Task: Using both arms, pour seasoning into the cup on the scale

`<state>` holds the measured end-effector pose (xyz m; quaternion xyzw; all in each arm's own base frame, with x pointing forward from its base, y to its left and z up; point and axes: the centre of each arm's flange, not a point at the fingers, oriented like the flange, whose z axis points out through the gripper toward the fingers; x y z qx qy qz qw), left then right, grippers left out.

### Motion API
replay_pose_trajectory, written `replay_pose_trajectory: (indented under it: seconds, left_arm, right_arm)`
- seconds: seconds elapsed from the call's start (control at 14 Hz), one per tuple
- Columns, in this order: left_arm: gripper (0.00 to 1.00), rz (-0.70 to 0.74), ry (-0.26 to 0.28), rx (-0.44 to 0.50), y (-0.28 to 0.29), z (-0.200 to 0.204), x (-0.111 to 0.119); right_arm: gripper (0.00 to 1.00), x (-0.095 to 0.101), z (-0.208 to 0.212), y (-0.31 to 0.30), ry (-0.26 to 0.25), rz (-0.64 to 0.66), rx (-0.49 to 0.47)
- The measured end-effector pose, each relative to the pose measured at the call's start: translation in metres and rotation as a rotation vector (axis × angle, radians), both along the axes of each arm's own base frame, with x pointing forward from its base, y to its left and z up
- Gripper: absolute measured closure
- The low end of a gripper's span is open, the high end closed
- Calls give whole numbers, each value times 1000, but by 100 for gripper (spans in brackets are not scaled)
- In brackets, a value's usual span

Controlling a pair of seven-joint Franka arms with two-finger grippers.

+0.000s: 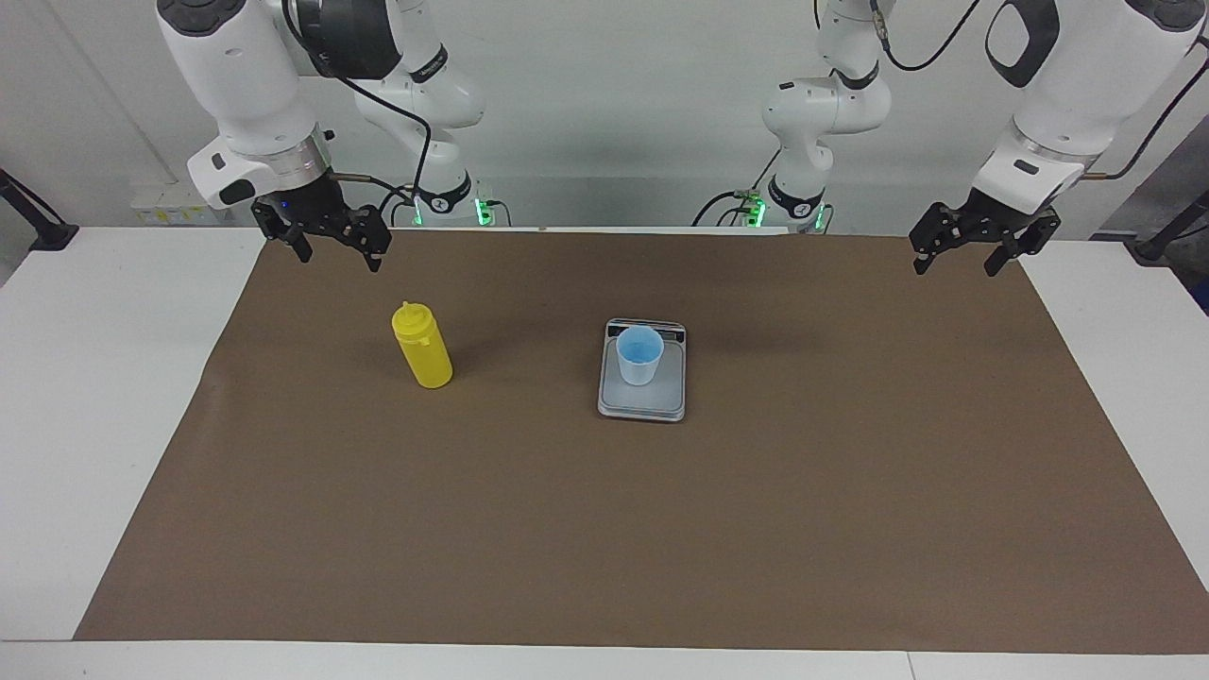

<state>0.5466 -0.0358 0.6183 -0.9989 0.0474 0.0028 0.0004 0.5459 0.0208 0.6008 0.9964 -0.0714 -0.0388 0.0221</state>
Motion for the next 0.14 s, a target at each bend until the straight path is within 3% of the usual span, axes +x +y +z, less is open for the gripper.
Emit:
replay_pose_trajectory:
  seconds: [0.14]
  left_arm:
    - [0,0,0,0,0,0,0]
  right_arm:
    - [0,0,0,0,1,0,0]
